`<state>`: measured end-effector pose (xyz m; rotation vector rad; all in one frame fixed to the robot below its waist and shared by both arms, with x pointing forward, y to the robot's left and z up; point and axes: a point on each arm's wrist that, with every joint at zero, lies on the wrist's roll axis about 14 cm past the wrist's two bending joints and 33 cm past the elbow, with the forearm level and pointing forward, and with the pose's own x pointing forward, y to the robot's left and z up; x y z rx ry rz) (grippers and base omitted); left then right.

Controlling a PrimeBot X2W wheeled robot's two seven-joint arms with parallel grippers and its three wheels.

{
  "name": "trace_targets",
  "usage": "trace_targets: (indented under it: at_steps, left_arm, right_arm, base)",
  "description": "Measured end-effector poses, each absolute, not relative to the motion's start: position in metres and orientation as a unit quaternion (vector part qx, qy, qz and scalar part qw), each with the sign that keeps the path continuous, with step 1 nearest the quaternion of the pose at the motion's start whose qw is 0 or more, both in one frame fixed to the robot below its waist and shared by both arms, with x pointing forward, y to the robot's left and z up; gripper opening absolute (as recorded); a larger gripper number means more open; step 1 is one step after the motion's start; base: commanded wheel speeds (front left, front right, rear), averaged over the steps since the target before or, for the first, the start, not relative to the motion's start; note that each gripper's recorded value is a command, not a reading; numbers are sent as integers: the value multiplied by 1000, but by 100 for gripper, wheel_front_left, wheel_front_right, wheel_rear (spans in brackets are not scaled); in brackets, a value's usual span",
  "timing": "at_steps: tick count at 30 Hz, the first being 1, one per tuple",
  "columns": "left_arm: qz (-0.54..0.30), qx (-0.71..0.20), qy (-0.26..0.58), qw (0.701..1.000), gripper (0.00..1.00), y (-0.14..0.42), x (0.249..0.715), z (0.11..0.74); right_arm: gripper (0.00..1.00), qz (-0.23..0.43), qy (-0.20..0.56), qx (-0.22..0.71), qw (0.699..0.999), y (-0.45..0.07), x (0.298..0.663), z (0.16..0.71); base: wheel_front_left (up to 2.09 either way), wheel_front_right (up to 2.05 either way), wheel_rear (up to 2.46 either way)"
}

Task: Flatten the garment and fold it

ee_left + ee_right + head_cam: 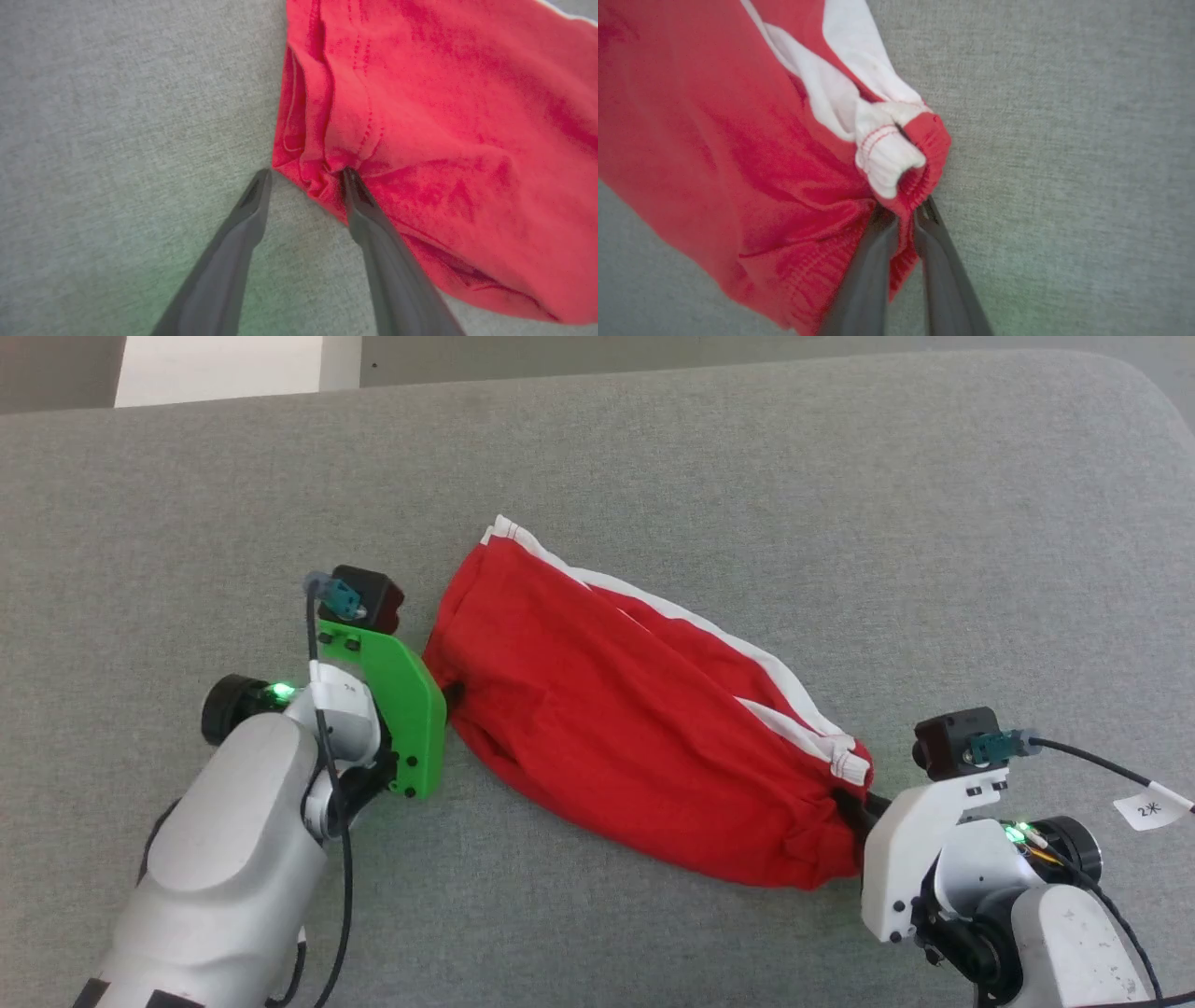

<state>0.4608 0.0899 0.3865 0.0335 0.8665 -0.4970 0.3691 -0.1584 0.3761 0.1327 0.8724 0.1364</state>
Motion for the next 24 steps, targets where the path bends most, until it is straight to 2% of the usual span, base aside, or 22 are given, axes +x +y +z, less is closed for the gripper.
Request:
trace_targets:
  at_steps: [5, 10, 19, 24]
  left_arm:
    - [-259, 10, 418, 871, 0, 77, 453, 388]
    - [-248, -36, 392, 885, 0, 79, 455, 399]
    - [-177, -136, 331, 917, 0, 117, 443, 427]
    - [-135, -185, 323, 918, 0, 137, 414, 427]
  right_arm:
    - [0, 64, 419, 66, 903, -159, 370, 377]
    - [0, 68, 416, 64, 904, -157, 371, 380]
    - [0, 92, 418, 58, 902, -145, 370, 390]
    - [0, 113, 431, 36, 894, -133, 370, 396]
  base:
    - [0, 0, 0]
    - [0, 0, 0]
    - [0, 0, 0]
    - [0, 0, 0]
